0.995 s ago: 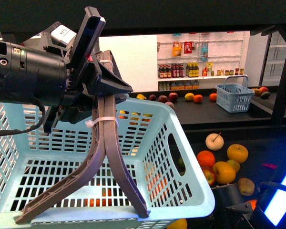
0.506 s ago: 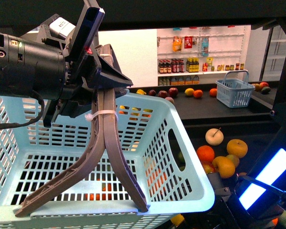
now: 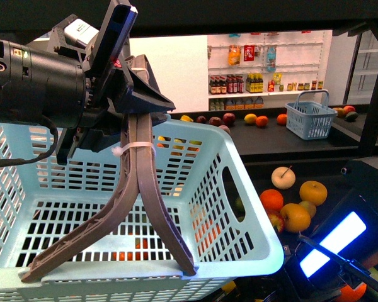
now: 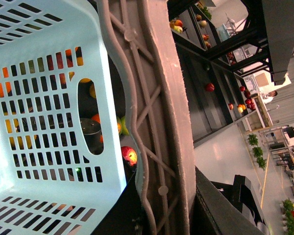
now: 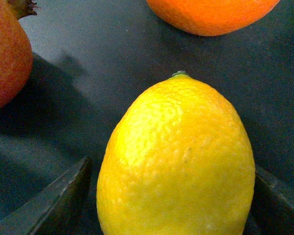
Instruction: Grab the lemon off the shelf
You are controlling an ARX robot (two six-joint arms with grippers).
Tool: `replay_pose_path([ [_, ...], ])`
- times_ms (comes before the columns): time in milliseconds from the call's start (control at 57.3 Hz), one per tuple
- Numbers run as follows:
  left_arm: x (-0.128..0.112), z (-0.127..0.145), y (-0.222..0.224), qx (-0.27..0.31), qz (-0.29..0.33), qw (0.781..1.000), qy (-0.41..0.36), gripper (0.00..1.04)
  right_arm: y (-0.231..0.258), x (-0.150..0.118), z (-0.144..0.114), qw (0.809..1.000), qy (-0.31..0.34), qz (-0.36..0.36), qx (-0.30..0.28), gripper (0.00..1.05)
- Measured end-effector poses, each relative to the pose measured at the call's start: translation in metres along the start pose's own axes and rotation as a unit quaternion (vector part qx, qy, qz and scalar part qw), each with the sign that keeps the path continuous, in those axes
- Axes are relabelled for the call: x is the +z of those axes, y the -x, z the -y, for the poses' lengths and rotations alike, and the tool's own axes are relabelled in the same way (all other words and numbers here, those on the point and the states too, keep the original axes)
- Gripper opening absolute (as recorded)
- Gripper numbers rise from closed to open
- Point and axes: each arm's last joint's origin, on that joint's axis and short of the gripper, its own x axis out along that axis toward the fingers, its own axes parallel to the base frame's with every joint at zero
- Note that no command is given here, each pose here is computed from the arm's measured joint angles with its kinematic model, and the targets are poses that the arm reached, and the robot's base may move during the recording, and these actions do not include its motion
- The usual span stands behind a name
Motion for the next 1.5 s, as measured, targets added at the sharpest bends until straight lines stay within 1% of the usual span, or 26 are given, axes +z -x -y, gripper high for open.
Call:
replay_pose_path([
  [17, 0.000, 0.000, 0.000, 0.000, 0.000, 1.000, 0.000, 0.16, 0.000, 0.000, 0.000, 1.000, 0.000, 0.001, 0.000, 0.78],
  [87, 0.000, 0.000, 0.000, 0.000, 0.000, 1.000, 0.000, 0.16, 0.000, 0.001, 0.001, 1.000, -0.001, 0.004, -0.001, 0.70],
  [175, 0.000, 0.000, 0.000, 0.000, 0.000, 1.000, 0.000, 0.16, 0.004, -0.003, 0.004, 1.000, -0.016, 0.013, -0.008, 0.67],
  [244, 0.000, 0.000, 0.000, 0.000, 0.000, 1.000, 0.000, 0.16, 0.014, -0.005, 0.011, 0.999, -0.025, 0.024, -0.021, 0.66],
  [297, 0.000, 0.000, 0.000, 0.000, 0.000, 1.000, 0.000, 0.16, 0.026, -0.003, 0.021, 0.998, -0.029, 0.035, -0.033, 0.66],
  [437, 0.000, 0.000, 0.000, 0.000, 0.000, 1.000, 0.000, 0.16, 0.069, 0.007, 0.062, 0.993, -0.034, 0.074, -0.083, 0.66],
  [559, 0.000, 0.000, 0.000, 0.000, 0.000, 1.000, 0.000, 0.16, 0.105, 0.008, 0.094, 0.987, -0.037, 0.100, -0.117, 0.66],
  [646, 0.000, 0.000, 0.000, 0.001, 0.001, 1.000, 0.000, 0.16, 0.133, 0.010, 0.108, 0.983, -0.040, 0.122, -0.130, 0.66],
  [733, 0.000, 0.000, 0.000, 0.000, 0.000, 1.000, 0.000, 0.16, 0.162, 0.020, 0.112, 0.979, -0.037, 0.148, -0.133, 0.66],
  [786, 0.000, 0.000, 0.000, 0.000, 0.000, 1.000, 0.000, 0.16, 0.176, 0.029, 0.111, 0.978, -0.032, 0.163, -0.128, 0.66],
  [908, 0.000, 0.000, 0.000, 0.000, 0.000, 1.000, 0.000, 0.16, 0.216, 0.061, 0.103, 0.971, -0.024, 0.209, -0.113, 0.66],
  [960, 0.000, 0.000, 0.000, 0.000, 0.000, 1.000, 0.000, 0.16, 0.237, 0.080, 0.097, 0.965, -0.020, 0.235, -0.110, 0.66],
  [1030, 0.000, 0.000, 0.000, 0.000, 0.000, 1.000, 0.000, 0.16, 0.256, 0.099, 0.089, 0.960, -0.013, 0.262, -0.103, 0.66],
  [1083, 0.000, 0.000, 0.000, 0.000, 0.000, 1.000, 0.000, 0.16, 0.270, 0.111, 0.081, 0.955, -0.008, 0.282, -0.096, 0.66],
  [1170, 0.000, 0.000, 0.000, 0.000, 0.000, 1.000, 0.000, 0.16, 0.286, 0.126, 0.067, 0.950, -0.003, 0.302, -0.082, 0.66],
  [1292, 0.000, 0.000, 0.000, 0.000, 0.000, 1.000, 0.000, 0.16, 0.295, 0.135, 0.044, 0.949, 0.003, 0.312, -0.052, 0.66],
  [1502, 0.000, 0.000, 0.000, 0.000, 0.000, 1.000, 0.000, 0.16, 0.290, 0.133, 0.000, 0.954, 0.018, 0.300, -0.001, 0.66],
])
